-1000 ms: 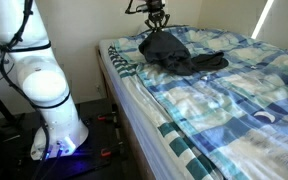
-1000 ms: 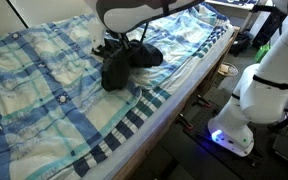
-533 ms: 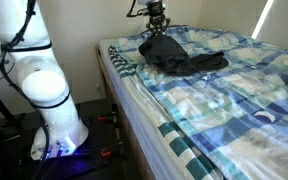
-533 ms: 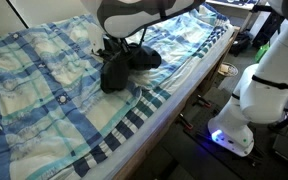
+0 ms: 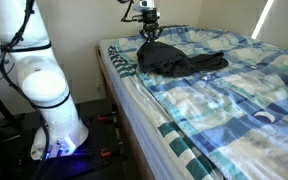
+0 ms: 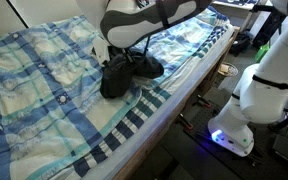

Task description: Fold the black dress in half

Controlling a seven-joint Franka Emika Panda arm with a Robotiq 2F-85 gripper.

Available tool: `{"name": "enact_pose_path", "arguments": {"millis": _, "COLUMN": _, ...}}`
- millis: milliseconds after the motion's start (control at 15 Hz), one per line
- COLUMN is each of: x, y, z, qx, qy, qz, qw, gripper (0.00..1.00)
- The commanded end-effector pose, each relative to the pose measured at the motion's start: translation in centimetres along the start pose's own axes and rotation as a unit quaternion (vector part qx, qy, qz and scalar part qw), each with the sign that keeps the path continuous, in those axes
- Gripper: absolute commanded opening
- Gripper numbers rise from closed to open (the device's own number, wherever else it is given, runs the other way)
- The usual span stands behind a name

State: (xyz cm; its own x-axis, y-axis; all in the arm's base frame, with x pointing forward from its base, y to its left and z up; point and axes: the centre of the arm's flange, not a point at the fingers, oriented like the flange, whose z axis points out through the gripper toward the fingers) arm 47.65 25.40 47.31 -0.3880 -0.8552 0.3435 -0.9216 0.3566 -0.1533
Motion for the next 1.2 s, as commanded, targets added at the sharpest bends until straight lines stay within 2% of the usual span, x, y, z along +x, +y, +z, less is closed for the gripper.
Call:
{"name": "enact_pose_path", "arguments": {"millis": 0, "x": 2.4, "y": 4.3, "z": -0.6, "qx": -0.028, "qy": 0.019, "qz": 0.014, "qw": 0.9993, "gripper": 0.03}}
{"name": "enact_pose_path", "arguments": {"millis": 400, "x": 5.0, "y": 8.1, "z": -2.9, "qx": -0.051, "qy": 0.051, "qz": 0.013, "qw": 0.9973, "gripper": 0.03}}
{"name": "enact_pose_path", "arguments": {"millis": 667, "x": 5.4, "y": 9.7, "z": -3.6, "qx": -0.055, "qy": 0.053, "qz": 0.001, "qw": 0.9971, "gripper": 0.03}}
{"name": "enact_pose_path", "arguments": {"millis": 1133, "x": 3.0, "y": 8.6, "z": 0.4, "qx": -0.066, "qy": 0.028, "qz": -0.027, "qw": 0.997, "gripper": 0.03}}
